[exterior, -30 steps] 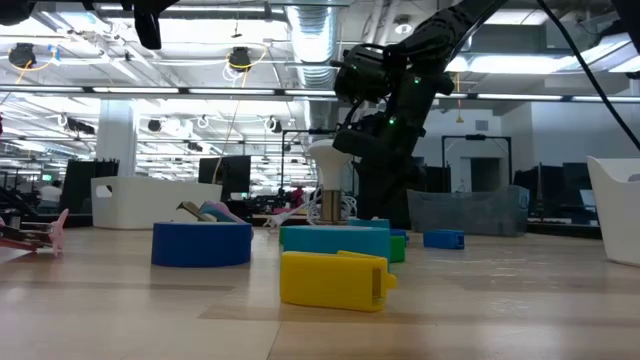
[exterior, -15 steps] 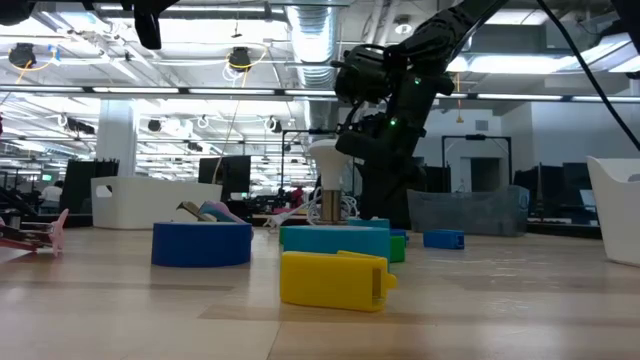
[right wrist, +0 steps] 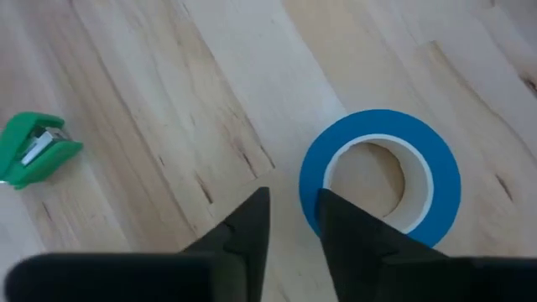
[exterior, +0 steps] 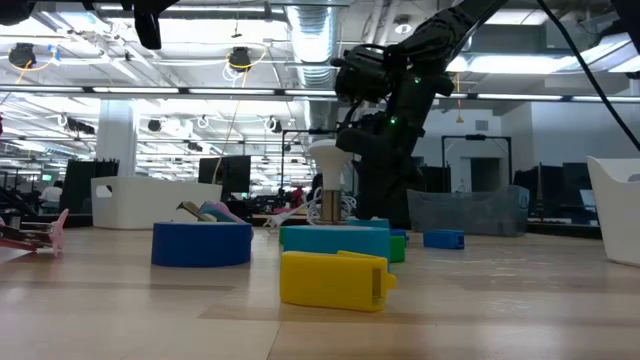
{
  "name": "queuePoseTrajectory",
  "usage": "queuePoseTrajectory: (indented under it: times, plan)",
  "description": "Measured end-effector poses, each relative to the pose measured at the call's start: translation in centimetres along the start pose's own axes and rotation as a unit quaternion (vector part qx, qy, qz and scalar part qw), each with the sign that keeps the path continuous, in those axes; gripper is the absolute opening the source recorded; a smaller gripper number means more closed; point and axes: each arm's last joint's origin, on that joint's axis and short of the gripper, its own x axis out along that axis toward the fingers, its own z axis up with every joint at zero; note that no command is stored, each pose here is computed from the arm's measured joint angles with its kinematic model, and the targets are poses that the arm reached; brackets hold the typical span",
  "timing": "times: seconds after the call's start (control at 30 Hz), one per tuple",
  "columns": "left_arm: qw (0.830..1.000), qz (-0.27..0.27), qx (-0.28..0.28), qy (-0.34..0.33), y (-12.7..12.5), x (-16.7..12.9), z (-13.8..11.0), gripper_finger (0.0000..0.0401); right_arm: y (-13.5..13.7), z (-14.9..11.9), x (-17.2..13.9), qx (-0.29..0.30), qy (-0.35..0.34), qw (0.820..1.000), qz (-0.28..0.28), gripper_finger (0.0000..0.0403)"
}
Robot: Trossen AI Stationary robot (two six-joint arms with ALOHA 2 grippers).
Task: Pick and place Stapler, Stapler remover, tape
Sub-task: Put the top light blue tape into the bottom white bin
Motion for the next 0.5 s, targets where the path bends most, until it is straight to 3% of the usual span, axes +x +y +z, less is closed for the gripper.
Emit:
queuePoseTrajectory:
  times: [0.23, 0.5]
  plan:
    - [1.0, 0.0, 0.0, 0.0, 0.0, 0.0, 0.0, 0.0008, 0.0, 0.0, 1.2, -0.005, 0.001, 1.0, -0.006, 0.0116]
    - [1.0, 0.0, 0.0, 0.0, 0.0, 0.0, 0.0, 0.0008, -0.1, 0.0, 1.4, -0.006, 0.003, 1.0, -0.015, 0.0079]
